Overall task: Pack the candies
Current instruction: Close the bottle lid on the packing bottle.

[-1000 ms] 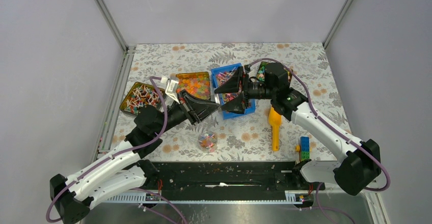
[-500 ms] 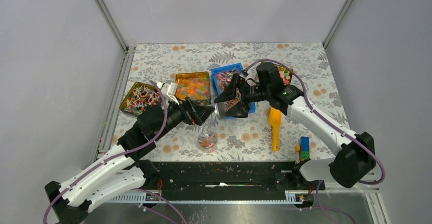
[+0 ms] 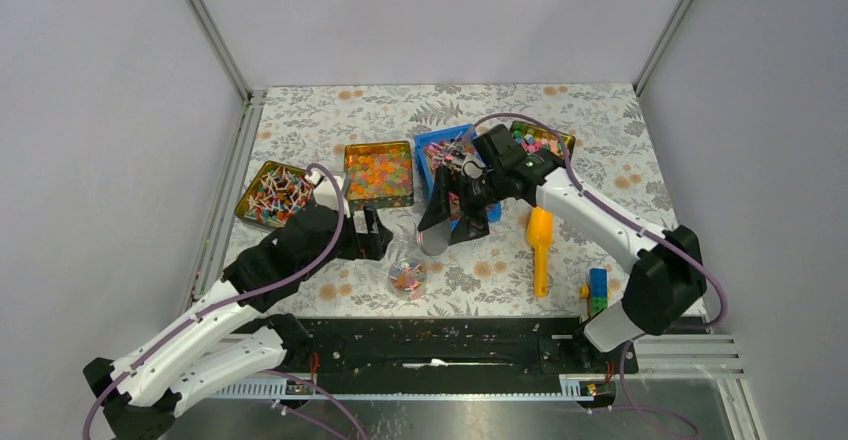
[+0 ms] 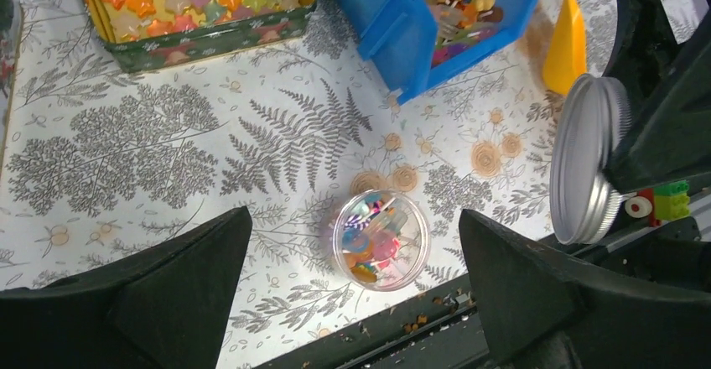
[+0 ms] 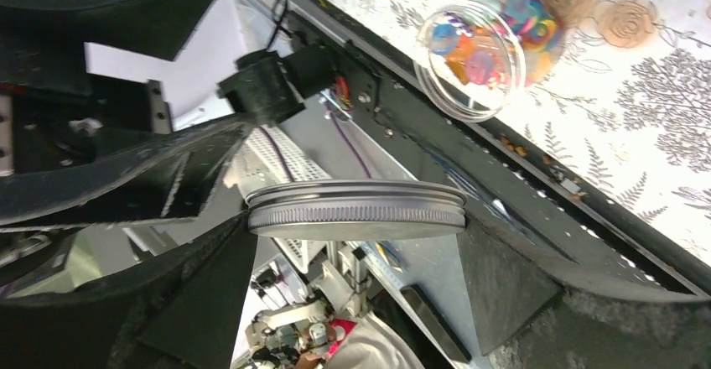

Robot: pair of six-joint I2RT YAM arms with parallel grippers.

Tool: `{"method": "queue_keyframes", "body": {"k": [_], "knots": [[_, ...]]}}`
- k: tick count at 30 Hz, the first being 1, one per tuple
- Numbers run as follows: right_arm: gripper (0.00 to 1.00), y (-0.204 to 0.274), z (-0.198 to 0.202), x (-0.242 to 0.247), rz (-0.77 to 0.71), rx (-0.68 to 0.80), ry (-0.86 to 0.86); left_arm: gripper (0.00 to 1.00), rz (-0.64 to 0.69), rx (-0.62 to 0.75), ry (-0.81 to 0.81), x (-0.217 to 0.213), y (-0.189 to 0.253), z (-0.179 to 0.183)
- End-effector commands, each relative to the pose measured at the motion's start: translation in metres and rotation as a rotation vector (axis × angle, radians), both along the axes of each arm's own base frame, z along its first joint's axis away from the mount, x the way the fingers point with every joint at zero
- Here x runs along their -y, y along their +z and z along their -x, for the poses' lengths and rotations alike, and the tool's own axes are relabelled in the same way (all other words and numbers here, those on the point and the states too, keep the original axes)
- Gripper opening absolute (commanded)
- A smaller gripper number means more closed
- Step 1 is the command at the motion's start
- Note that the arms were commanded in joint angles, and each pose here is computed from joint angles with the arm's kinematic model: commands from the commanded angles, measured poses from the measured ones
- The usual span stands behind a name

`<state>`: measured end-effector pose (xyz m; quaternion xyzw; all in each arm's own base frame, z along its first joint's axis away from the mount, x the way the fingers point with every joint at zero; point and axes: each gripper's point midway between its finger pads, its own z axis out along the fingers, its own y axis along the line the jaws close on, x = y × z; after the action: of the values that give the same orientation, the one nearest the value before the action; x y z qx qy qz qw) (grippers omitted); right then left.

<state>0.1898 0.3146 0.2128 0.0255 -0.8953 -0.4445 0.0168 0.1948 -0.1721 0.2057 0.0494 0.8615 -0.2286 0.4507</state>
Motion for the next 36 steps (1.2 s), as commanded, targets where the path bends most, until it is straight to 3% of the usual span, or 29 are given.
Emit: {"method": "queue_keyframes", "body": {"k": [1,9,15,24,31,36], "knots": [[0.81,-0.014,0.004,0.004,0.119,0.08,0.092,0.99,-0.037,-0.014,0.035,-0.012,-0.007,0.0],[0.81,-0.039,0.02,0.004,0.334,0.168,0.277,0.99,-0.081,-0.183,0.102,-0.019,-0.046,0.001],[0.82,-0.059,0.031,-0.002,0.493,0.262,0.427,0.99,-0.044,-0.305,0.159,-0.025,-0.064,-0.004],[0.82,-0.082,0.032,-0.017,0.628,0.326,0.566,0.99,0.002,-0.452,0.377,-0.073,-0.089,-0.011],[0.82,-0.098,0.031,-0.03,0.693,0.344,0.642,0.99,0.078,-0.412,0.678,-0.126,-0.079,-0.007],[0.82,-0.109,0.035,-0.041,0.728,0.352,0.701,0.99,0.165,-0.322,0.715,-0.129,-0.065,-0.004]]}}
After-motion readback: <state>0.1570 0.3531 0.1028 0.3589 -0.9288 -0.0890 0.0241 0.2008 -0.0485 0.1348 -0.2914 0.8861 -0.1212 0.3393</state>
